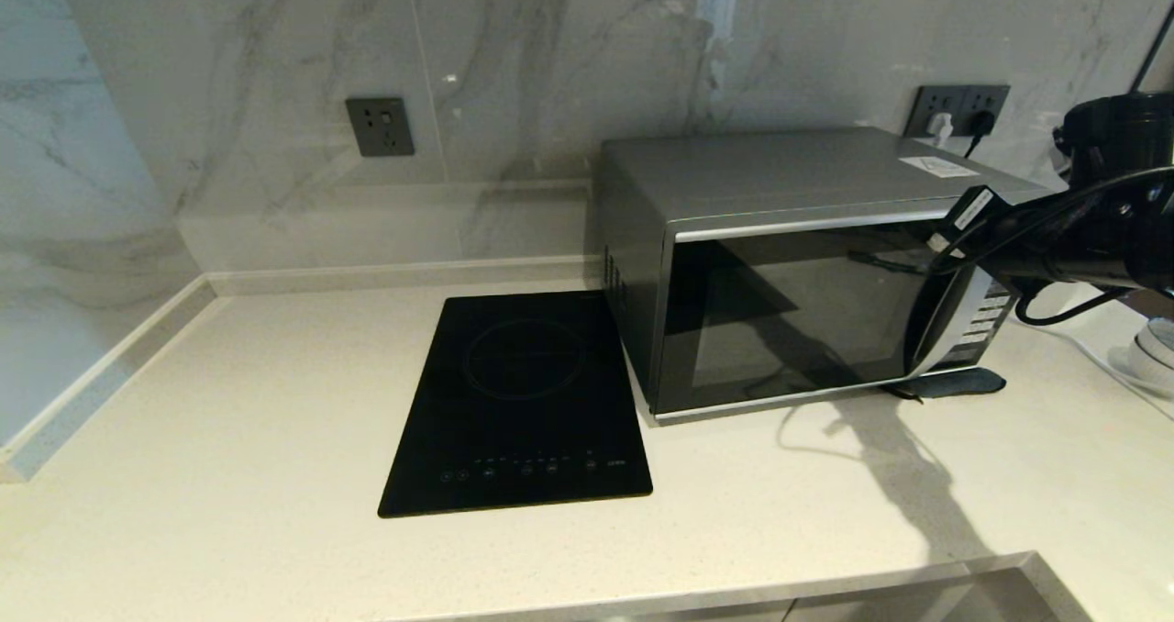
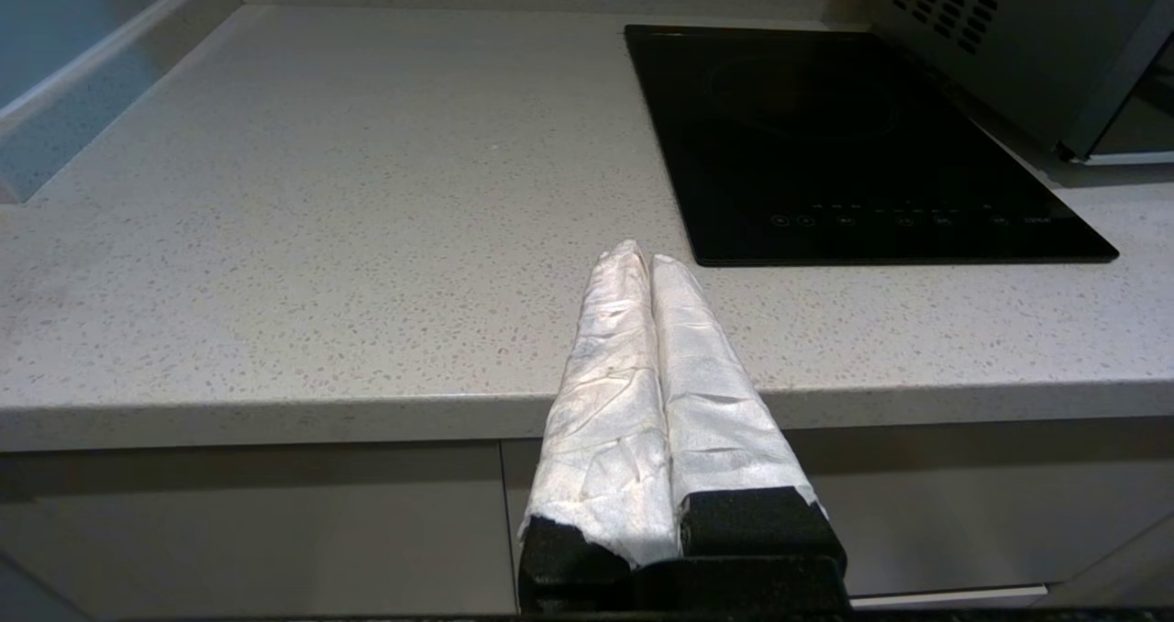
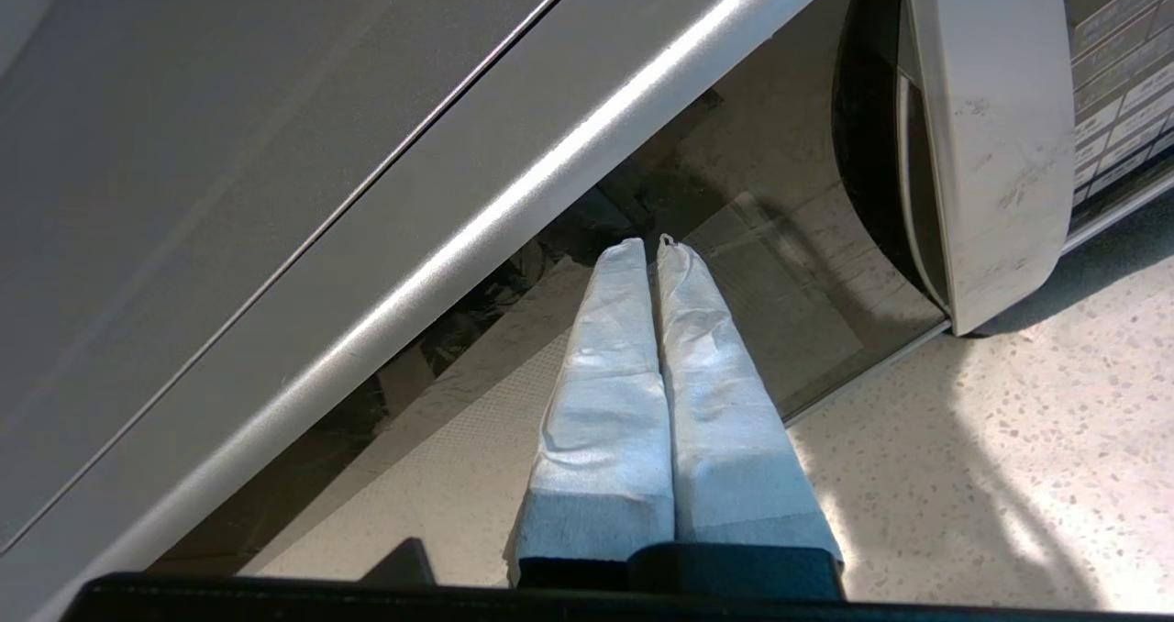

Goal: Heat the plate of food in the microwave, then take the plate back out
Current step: Open the microwave oven

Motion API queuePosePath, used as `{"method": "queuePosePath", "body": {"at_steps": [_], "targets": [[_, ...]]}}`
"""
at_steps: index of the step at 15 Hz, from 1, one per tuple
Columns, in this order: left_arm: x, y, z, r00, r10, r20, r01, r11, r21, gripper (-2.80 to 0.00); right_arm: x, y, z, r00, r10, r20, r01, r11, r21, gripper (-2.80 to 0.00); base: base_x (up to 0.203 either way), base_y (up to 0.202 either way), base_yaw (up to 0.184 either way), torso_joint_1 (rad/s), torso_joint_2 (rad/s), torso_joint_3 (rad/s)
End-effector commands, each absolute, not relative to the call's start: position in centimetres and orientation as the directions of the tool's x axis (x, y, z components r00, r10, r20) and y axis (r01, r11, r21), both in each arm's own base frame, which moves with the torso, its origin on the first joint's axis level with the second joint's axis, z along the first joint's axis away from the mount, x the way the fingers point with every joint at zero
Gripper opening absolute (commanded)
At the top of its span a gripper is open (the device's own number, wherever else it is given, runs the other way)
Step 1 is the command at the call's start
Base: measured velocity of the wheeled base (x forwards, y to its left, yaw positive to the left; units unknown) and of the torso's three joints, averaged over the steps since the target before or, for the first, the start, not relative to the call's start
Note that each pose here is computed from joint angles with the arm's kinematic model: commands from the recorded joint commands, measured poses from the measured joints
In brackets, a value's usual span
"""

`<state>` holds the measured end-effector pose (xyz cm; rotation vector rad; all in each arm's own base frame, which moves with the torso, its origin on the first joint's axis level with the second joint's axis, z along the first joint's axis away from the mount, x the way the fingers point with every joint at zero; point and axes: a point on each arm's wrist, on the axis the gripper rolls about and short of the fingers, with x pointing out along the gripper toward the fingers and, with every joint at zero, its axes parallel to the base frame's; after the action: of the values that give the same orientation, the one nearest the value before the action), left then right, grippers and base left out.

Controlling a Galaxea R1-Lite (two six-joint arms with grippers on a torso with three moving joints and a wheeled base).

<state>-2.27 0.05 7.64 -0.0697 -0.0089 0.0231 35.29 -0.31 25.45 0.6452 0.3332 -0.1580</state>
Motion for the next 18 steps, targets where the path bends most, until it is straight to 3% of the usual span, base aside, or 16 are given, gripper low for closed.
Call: {"method": "queuePosePath", "body": {"at_steps": [1,8,13,15,18], "targets": [[-2.3,0.0,7.6,1.0,0.025,0.008,-0.024,0.997,-0.071,-2.8,34.3,-0.6,26.3,0.941,-0.054,-0.334,0.247,0.785,0.568,-2.8,0.0,0.0,0.0,0.0,0.0,0.0],[-2.3,0.0,7.6,1.0,0.025,0.008,-0.024,0.997,-0.071,-2.8,27.7,-6.0,30.6,0.952,-0.205,-0.226,0.295,0.808,0.51,-2.8,0.0,0.0,0.0,0.0,0.0,0.0],[-2.3,0.0,7.6,1.0,0.025,0.008,-0.024,0.997,-0.071,-2.8,24.5,-13.7,30.7,0.974,-0.079,-0.213,0.187,0.81,0.556,-2.8,0.0,0.0,0.0,0.0,0.0,0.0],[-2.3,0.0,7.6,1.0,0.025,0.008,-0.024,0.997,-0.071,-2.8,25.4,-15.9,29.2,0.97,-0.022,-0.243,0.177,0.748,0.64,-2.8,0.0,0.0,0.0,0.0,0.0,0.0],[-2.3,0.0,7.6,1.0,0.025,0.008,-0.024,0.997,-0.071,-2.8,28.2,-18.0,28.1,0.963,0.001,-0.268,0.233,0.488,0.841,-2.8,0.0,0.0,0.0,0.0,0.0,0.0]]}}
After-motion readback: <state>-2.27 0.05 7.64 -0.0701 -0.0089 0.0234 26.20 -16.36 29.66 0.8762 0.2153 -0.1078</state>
